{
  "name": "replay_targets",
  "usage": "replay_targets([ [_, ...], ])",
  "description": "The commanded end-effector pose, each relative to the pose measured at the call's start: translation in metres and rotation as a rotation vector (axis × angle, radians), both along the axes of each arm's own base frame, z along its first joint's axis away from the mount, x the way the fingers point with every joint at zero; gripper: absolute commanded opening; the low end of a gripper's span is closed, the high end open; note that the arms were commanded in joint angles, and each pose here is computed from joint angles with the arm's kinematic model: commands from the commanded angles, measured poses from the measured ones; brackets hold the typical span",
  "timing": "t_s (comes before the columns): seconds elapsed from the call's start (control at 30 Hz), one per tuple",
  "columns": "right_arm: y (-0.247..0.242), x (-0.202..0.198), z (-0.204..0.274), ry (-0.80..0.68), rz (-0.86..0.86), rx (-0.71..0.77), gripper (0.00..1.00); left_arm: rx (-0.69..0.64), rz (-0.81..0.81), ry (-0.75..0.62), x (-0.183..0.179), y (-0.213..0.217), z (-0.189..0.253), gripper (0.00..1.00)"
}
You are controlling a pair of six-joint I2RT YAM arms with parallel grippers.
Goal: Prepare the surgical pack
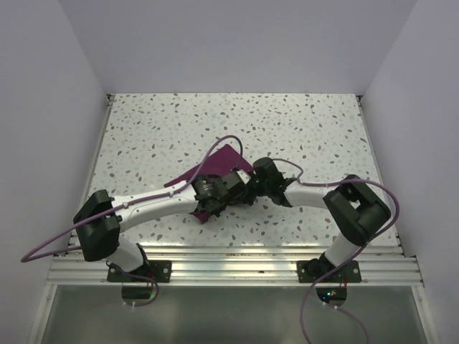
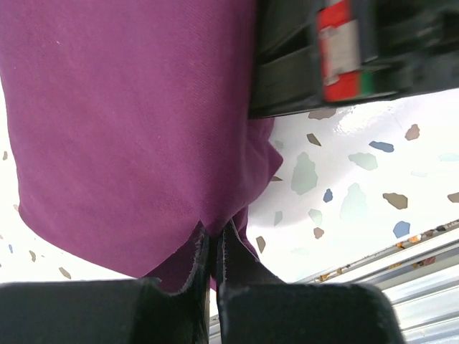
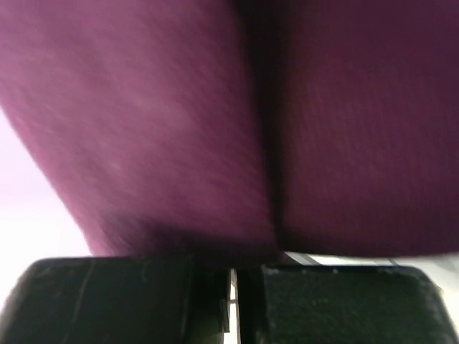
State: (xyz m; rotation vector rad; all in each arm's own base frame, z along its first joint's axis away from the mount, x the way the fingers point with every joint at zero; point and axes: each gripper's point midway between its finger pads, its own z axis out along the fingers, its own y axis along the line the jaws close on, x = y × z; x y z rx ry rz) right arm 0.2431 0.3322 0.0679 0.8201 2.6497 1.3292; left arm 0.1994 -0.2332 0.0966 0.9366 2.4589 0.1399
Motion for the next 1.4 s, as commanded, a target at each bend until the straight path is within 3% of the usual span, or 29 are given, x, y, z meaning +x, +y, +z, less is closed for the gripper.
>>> replay_targets([
  [0.0,0.024,0.027,0.028,-0.12,-0.063,0.106,0.0,-0.148,-0.07,-0.023,0.002,-0.028,0.033,0.0],
  [0.33,0.045,0.058,0.032,-0.209,-0.1,0.167,0.0,-0.223,-0.091,0.002,-0.003,-0.041,0.04,0.0],
  [0.57,0.028,0.041,-0.006,-0.139,-0.022,-0.033,0.02,-0.216,-0.056,0.014,-0.005,-0.037,0.031,0.0],
  [0.8,-0.02,0.01,0.019,-0.162,0.119,-0.227,0.03,-0.167,-0.029,0.029,-0.005,-0.029,0.023,0.01],
  [0.87,-0.03,0.001,0.023,-0.165,0.127,-0.237,0.03,-0.175,-0.031,0.044,-0.007,-0.03,0.022,0.07],
  [1.0,-0.042,-0.017,0.028,-0.177,0.16,-0.235,0.04,-0.235,-0.061,0.082,-0.014,-0.034,0.026,0.46],
  [1.1,-0.041,-0.023,0.026,-0.19,0.174,-0.198,0.03,-0.318,-0.071,0.101,-0.017,-0.037,0.041,0.57],
  [1.37,-0.017,-0.024,0.021,-0.213,0.185,-0.072,0.02,-0.485,0.064,0.06,0.023,-0.013,0.077,0.56],
])
